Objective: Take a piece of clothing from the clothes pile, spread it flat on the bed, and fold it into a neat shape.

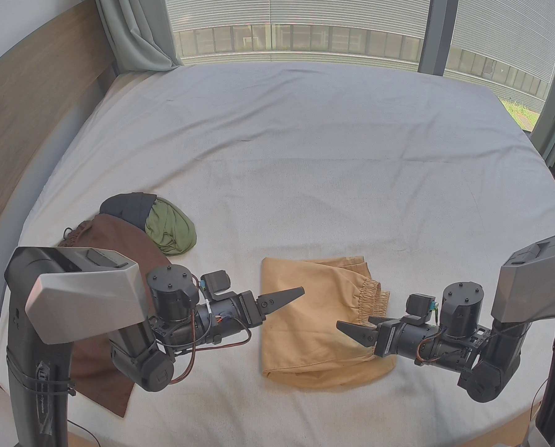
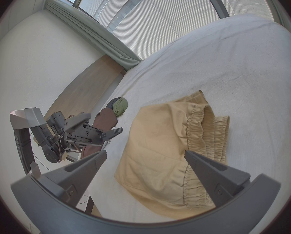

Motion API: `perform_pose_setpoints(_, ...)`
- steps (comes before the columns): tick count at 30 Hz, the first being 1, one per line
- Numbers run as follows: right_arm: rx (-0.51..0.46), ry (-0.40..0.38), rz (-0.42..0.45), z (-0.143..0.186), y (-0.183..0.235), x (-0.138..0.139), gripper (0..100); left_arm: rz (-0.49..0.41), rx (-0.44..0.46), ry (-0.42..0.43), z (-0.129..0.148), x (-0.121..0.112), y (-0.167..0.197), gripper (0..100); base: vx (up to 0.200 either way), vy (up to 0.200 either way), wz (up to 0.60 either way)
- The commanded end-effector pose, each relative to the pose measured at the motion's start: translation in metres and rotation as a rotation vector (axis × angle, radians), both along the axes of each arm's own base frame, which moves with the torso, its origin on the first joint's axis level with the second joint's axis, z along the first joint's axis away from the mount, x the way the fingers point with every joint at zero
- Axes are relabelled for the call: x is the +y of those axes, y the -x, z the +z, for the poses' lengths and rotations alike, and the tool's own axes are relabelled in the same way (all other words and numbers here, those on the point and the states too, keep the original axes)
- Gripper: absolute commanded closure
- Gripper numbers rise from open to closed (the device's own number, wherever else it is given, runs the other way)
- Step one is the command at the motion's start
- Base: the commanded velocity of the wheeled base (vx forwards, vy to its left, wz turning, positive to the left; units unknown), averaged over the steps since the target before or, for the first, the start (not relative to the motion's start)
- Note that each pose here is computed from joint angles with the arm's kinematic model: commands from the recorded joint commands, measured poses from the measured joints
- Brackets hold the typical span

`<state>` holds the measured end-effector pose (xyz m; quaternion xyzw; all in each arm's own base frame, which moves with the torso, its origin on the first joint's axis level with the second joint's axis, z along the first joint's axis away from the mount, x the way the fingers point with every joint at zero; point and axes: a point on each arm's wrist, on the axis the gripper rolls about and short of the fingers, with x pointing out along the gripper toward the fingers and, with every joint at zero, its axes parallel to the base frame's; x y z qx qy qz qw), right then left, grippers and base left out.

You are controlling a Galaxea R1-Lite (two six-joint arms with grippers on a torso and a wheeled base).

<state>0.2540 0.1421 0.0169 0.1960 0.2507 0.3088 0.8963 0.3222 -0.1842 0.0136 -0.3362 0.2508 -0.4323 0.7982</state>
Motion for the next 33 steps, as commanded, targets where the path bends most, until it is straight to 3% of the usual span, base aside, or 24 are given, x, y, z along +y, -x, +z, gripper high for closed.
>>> perform_pose_setpoints(1, 0.034, 0.017, 0.010, -0.011, 0.001, 0.003, 0, 0.009, -0.006, -0.017, 0.002, 0.007, 0.004, 0, 0.000, 0.000, 0.00)
perform_pose_setpoints(15, 0.191, 0.112, 0.018, -0.048, 0.018, -0.006, 0, 0.063, -0.045, -0.062, 0.009, 0.034, 0.006, 0, 0.000, 0.000, 0.00)
perform_pose_setpoints(25, 0.198, 0.119, 0.021, -0.052, 0.018, -0.005, 0, 0.079, -0.066, -0.053, 0.025, 0.042, 0.014, 0, 0.000, 0.000, 0.00)
perform_pose_setpoints(33, 0.154, 0.097, 0.030, -0.037, 0.020, -0.003, 0, 0.092, -0.103, -0.113, 0.023, 0.053, 0.021, 0, 0.000, 0.000, 0.00)
